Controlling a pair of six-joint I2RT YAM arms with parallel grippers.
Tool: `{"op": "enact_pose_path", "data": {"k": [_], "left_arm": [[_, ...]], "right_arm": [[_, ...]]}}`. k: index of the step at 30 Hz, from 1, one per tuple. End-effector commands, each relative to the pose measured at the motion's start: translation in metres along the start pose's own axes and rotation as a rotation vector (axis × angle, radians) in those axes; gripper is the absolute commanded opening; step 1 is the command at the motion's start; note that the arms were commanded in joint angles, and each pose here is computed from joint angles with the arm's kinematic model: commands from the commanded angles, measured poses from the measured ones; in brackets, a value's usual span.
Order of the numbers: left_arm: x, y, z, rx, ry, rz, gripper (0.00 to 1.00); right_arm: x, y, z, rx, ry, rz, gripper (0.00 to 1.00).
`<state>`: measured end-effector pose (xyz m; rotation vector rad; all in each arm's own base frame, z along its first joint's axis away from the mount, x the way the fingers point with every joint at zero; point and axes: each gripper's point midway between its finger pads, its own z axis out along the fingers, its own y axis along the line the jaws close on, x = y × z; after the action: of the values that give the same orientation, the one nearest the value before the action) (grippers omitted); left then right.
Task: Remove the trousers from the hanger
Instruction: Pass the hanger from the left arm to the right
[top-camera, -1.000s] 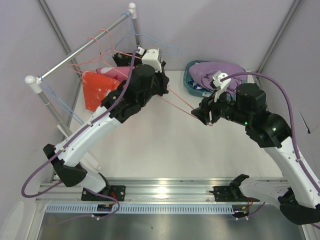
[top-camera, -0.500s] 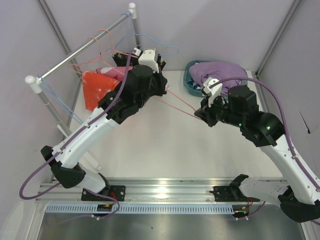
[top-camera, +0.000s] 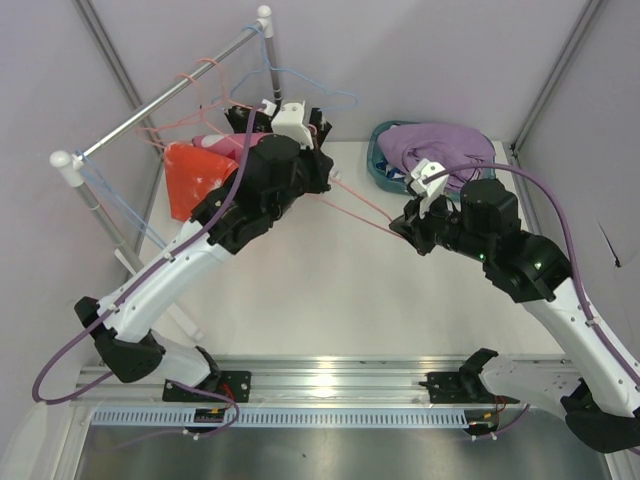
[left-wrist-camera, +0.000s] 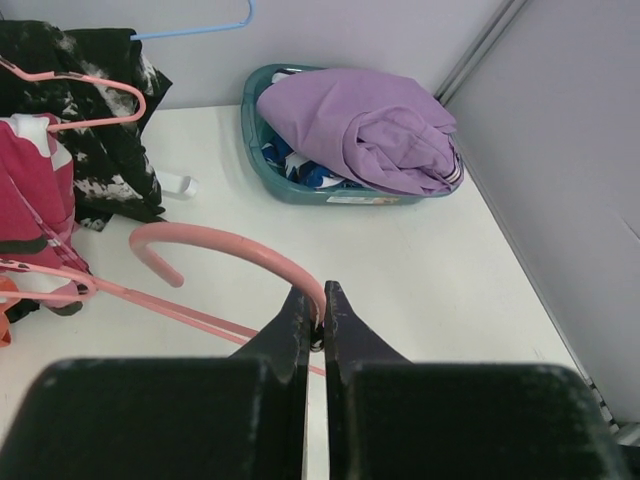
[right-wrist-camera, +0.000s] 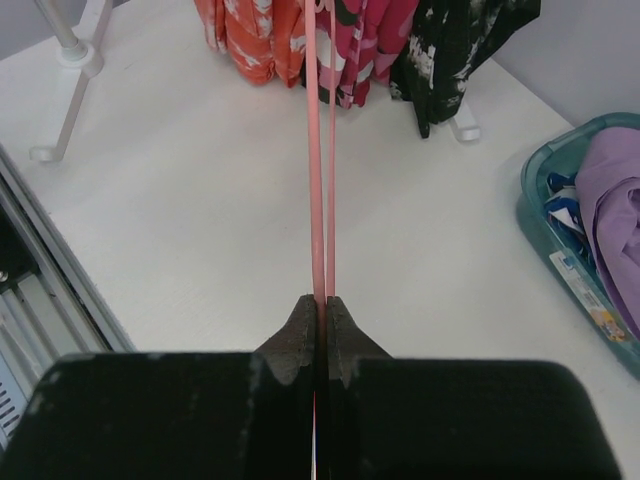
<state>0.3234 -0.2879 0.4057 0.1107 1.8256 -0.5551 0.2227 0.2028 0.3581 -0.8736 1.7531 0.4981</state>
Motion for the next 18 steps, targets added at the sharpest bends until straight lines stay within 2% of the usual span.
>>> {"op": "enact_pose_path", "data": {"k": [1, 9, 13, 16, 17, 18], "left_arm": [[-0.026, -0.011, -0.019, 0.068, -0.087, -0.075, 0.04], [-0.014, -0.008, -0.015, 0.064, -0.076, -0.079, 0.03], [-0.013, -0.008, -0.015, 0.068, -0.074, -0.079, 0.07], [-0.012, -0.009, -0.015, 0.074, -0.073, -0.079, 0.18], [-0.014, -0.010, -0.016, 0.076, -0.077, -0.081, 0.29], [-0.014, -0.010, -0.017, 0.076, -0.077, -0.082, 0.35]], "right_arm": [[-0.015, -0.010, 0.003, 0.057, -0.076, -0.002, 0.00], [-0.014, -0.014, 0.015, 0.084, -0.079, 0.063, 0.00], [-0.021, -0.017, 0.011, 0.104, -0.107, 0.076, 0.00], [-0.026, -0.019, 0.008, 0.118, -0.128, 0.085, 0.00], [-0.028, -0.019, 0.007, 0.117, -0.136, 0.086, 0.00], [-0.029, -0.019, 0.007, 0.116, -0.143, 0.086, 0.00]]}}
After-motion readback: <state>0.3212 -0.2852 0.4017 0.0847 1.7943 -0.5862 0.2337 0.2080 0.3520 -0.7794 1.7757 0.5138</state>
